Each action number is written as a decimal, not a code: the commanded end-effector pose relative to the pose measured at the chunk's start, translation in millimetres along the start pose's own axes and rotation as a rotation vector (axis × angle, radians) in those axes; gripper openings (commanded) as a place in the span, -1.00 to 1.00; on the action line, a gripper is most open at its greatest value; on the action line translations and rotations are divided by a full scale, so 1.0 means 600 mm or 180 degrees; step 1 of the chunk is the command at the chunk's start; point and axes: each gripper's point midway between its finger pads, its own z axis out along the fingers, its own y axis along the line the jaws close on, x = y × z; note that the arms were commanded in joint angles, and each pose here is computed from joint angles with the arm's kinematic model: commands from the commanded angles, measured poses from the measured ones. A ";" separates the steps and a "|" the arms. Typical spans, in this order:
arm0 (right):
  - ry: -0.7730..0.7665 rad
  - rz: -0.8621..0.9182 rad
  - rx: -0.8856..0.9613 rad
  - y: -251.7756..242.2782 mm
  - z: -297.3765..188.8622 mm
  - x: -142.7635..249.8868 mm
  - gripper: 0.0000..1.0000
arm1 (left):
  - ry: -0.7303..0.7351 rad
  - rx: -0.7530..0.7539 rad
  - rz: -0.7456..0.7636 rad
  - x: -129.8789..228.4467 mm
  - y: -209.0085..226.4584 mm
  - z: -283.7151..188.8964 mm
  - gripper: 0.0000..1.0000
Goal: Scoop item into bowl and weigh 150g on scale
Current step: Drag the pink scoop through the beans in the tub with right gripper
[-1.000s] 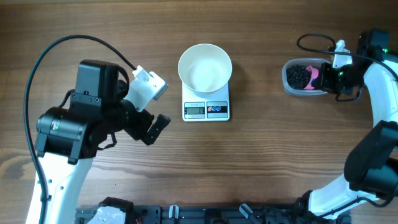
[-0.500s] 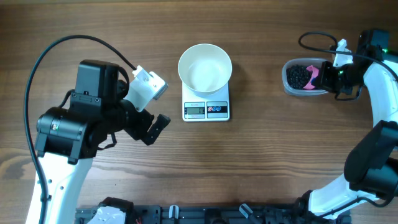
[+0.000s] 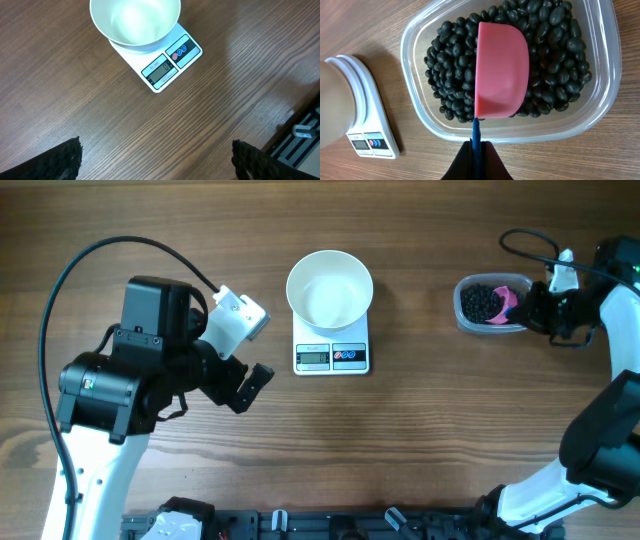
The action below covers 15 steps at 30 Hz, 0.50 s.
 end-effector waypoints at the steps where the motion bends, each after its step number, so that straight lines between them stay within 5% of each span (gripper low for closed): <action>1: 0.0145 0.0089 -0.0142 -0.002 0.026 0.020 -0.91 | -0.0042 -0.0014 -0.0003 -0.009 0.002 -0.004 1.00; 15: 0.0024 0.0135 -0.0179 -0.019 0.029 0.013 -0.91 | -0.0042 -0.0014 -0.0003 -0.009 0.002 -0.004 1.00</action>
